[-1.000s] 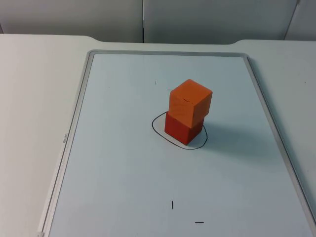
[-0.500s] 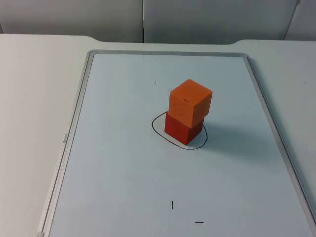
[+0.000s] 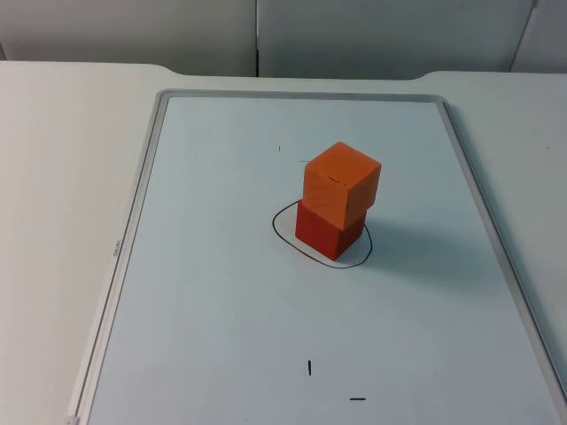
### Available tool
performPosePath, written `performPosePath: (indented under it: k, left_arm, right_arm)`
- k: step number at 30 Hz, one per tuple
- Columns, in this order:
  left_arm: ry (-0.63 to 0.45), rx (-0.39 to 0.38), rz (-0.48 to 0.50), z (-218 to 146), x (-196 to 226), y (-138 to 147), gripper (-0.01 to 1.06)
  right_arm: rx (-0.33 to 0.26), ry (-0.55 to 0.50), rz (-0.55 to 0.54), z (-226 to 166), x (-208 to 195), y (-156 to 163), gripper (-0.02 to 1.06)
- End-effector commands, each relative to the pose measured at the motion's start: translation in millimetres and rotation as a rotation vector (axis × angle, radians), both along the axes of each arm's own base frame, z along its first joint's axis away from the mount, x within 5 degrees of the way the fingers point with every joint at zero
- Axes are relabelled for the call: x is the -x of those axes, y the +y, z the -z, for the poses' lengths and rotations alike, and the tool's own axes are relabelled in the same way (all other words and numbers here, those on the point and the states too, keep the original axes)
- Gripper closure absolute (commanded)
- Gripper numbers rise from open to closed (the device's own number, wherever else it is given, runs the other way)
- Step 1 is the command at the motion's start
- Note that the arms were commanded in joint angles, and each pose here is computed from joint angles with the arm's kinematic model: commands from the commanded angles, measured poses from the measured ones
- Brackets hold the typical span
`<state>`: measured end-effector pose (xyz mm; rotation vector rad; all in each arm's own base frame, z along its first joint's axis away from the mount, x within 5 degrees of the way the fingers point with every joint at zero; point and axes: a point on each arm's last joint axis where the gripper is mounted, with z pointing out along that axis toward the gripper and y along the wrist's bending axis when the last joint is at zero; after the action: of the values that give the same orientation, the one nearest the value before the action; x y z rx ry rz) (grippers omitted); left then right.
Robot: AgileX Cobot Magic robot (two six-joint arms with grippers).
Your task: Pick up one cube with the left hand and another cube with the right hand. First place the cube in the right hand at the target position, then stack the cube in the left hand on top.
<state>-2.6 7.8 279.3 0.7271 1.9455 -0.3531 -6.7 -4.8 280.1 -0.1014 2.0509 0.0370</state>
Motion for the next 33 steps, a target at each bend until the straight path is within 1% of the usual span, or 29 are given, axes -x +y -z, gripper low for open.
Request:
performPosePath:
  k: [1,3,7,9,11,12,13,14,16,17,20,21,24,25,28,30,31,33]
  left_arm:
    - [-0.002,0.012,0.002,0.4,-0.1,-0.3,0.0]
    - [-0.002,0.012,0.002,0.4,-0.1,-0.3,0.0]
    - [-0.002,0.012,0.002,0.4,-0.1,-0.3,0.0]
    - [-0.003,0.012,-0.017,0.4,0.1,-0.4,0.0]
    - [-0.003,0.012,-0.06,0.4,0.4,-0.5,0.0]
    - [-0.003,0.012,-0.06,0.4,0.4,-0.5,0.0]
    - [-0.003,0.012,-0.085,0.4,0.6,-0.6,0.0]
    - [-0.003,0.012,-0.138,0.4,0.9,-0.7,0.0]
    - [-0.004,0.012,-0.209,0.4,1.4,-1.0,0.0]
    - [-0.004,0.012,-0.209,0.4,1.4,-1.0,0.0]
    - [-0.005,0.012,-0.342,0.4,2.3,-1.6,0.0]
    - [-0.005,0.012,-0.342,0.4,2.3,-1.6,0.0]
    - [-0.005,0.011,-0.449,0.4,2.9,-2.2,0.0]
    - [-0.005,0.011,-0.449,0.4,2.9,-2.2,0.0]
    - [-0.006,0.011,-0.549,0.4,3.5,-2.8,0.0]
    - [-0.006,0.011,-0.597,0.4,3.7,-3.1,0.0]
    - [-0.006,0.011,-0.597,0.4,3.7,-3.1,0.0]
    - [-0.006,0.011,-0.648,0.4,3.9,-3.4,0.0]
  right_arm:
    - [-0.002,0.0,0.062,2.2,-0.4,0.5,0.0]
    - [-0.002,0.0,0.092,2.2,-0.3,0.7,0.0]
    - [-0.002,0.0,0.098,2.2,-0.2,0.7,0.0]
    - [-0.002,0.0,0.098,2.2,-0.2,0.7,0.0]
    - [-0.002,0.0,0.098,2.2,-0.2,0.7,0.0]
    - [-0.002,0.0,0.098,2.2,-0.2,0.7,0.0]
    - [-0.002,0.0,0.098,2.2,-0.2,0.7,0.0]
    - [-0.002,0.0,0.098,2.2,-0.2,0.7,0.0]
    - [-0.002,0.0,0.098,2.2,-0.2,0.7,0.0]
    - [-0.002,0.0,0.098,2.2,-0.2,0.7,0.0]
    - [-0.002,0.0,0.098,2.2,-0.2,0.7,0.0]
    - [-0.002,0.0,0.098,2.2,-0.2,0.7,0.0]
    - [-0.002,0.0,0.098,2.2,-0.2,0.7,0.0]
    - [-0.002,0.0,0.098,2.2,-0.2,0.7,0.0]
    - [-0.002,0.0,0.098,2.2,-0.2,0.7,0.0]
    - [-0.002,0.0,0.098,2.2,-0.2,0.7,0.0]
    - [-0.002,0.0,0.098,2.2,-0.2,0.7,0.0]
    - [-0.002,0.0,0.098,2.2,-0.2,0.7,0.0]
